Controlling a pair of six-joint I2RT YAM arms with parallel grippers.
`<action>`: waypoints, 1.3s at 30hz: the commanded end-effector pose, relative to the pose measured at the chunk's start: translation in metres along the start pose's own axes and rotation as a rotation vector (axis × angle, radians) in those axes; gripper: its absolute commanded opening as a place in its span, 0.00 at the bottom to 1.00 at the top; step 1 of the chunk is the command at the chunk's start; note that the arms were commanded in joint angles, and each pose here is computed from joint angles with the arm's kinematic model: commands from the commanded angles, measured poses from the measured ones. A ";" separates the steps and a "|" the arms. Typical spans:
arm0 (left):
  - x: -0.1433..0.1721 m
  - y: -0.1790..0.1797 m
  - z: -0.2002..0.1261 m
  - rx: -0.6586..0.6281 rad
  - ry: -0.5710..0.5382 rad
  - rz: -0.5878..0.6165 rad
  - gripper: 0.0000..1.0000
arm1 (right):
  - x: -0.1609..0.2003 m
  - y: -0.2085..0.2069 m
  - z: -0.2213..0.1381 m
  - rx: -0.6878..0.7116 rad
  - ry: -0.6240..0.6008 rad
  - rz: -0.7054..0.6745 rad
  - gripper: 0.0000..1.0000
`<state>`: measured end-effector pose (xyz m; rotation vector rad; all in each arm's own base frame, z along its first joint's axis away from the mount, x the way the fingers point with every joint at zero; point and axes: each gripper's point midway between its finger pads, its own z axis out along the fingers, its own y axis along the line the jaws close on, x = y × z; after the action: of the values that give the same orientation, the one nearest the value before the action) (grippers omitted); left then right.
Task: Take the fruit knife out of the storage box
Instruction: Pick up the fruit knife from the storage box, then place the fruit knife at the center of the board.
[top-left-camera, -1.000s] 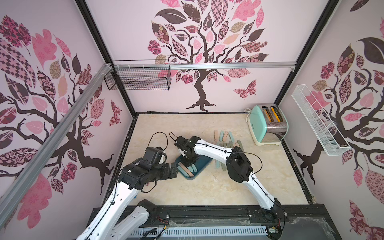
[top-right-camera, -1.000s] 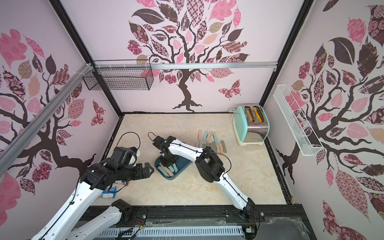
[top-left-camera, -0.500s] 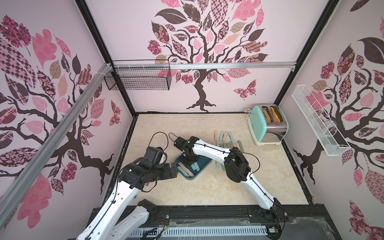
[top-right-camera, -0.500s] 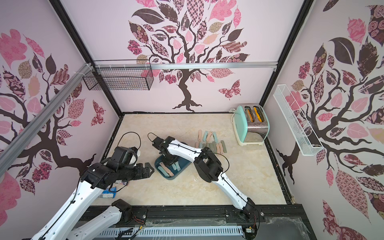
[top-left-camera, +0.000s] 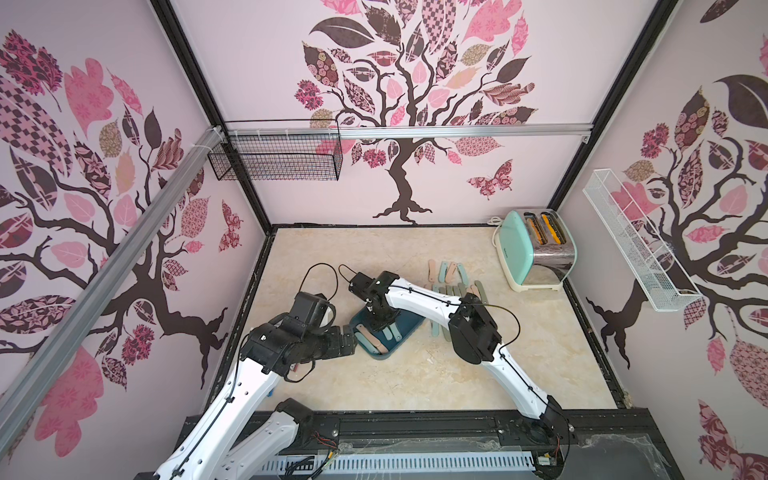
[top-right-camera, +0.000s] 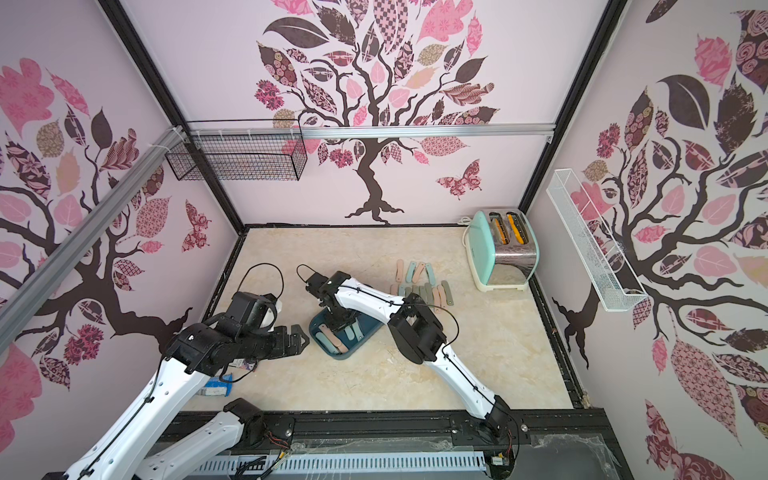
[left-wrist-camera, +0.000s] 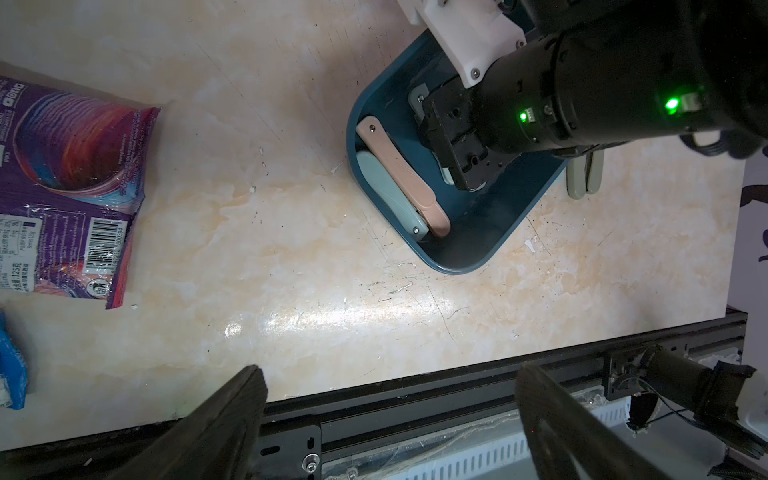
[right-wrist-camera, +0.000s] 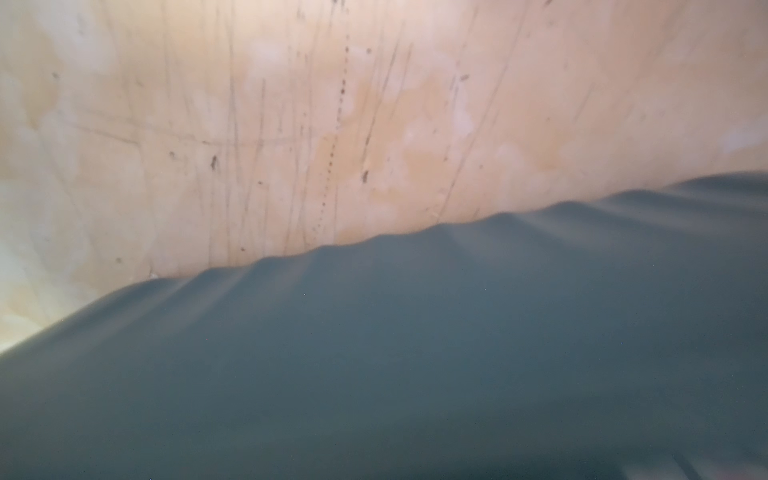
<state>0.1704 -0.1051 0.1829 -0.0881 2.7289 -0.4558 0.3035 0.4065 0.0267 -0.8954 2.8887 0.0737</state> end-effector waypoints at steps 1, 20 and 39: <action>-0.013 -0.006 -0.008 0.016 -0.046 0.008 0.98 | 0.002 -0.010 0.002 0.002 0.031 0.031 0.05; -0.057 -0.053 0.015 0.138 -0.029 0.044 0.98 | -0.024 -0.080 -0.094 -0.033 -0.121 0.217 0.05; -0.073 -0.174 0.092 0.285 0.124 0.230 0.98 | 0.103 -0.218 -0.090 0.040 -0.034 0.548 0.05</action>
<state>0.2672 -0.2668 0.1765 0.2796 2.7541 -0.7322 0.3353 0.1692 0.0986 -0.1135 3.0282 0.0634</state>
